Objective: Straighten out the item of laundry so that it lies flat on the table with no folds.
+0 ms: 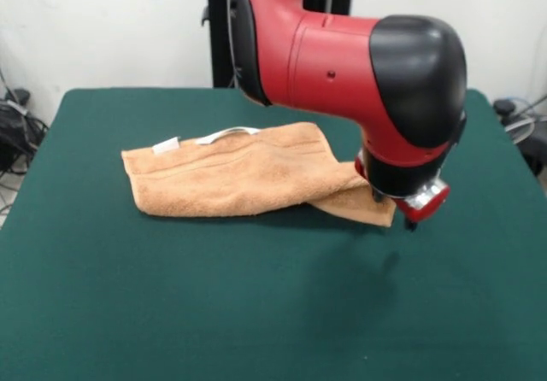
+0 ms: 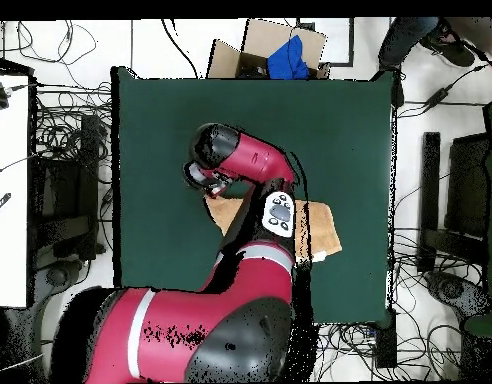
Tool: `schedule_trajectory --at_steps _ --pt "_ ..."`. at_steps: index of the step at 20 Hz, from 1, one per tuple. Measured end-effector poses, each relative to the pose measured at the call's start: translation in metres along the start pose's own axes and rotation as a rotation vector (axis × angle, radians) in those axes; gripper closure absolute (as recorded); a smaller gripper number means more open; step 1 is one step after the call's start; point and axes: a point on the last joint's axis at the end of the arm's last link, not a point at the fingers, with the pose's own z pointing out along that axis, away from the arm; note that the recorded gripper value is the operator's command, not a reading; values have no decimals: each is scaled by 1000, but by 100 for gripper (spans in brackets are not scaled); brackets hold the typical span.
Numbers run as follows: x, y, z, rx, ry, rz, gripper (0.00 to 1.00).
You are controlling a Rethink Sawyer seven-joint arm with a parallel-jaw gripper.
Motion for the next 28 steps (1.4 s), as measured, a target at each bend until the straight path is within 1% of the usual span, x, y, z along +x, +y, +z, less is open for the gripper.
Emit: schedule_trajectory --at_steps 5,6,11,16,22,25,27,28 --pt "-14 -8 -12 -17 -4 22 0" --pt "-18 -11 -13 -20 -3 29 100" --pt "-23 -15 -13 -24 -8 37 100" --pt "-24 -16 -7 -33 -36 41 100" --pt "-28 -16 -4 -33 -47 42 100" --pt "-36 -14 -8 -27 -65 37 100" --pt "-41 -14 -12 -18 -76 31 100" --pt "-48 -13 -18 -5 -86 23 100"
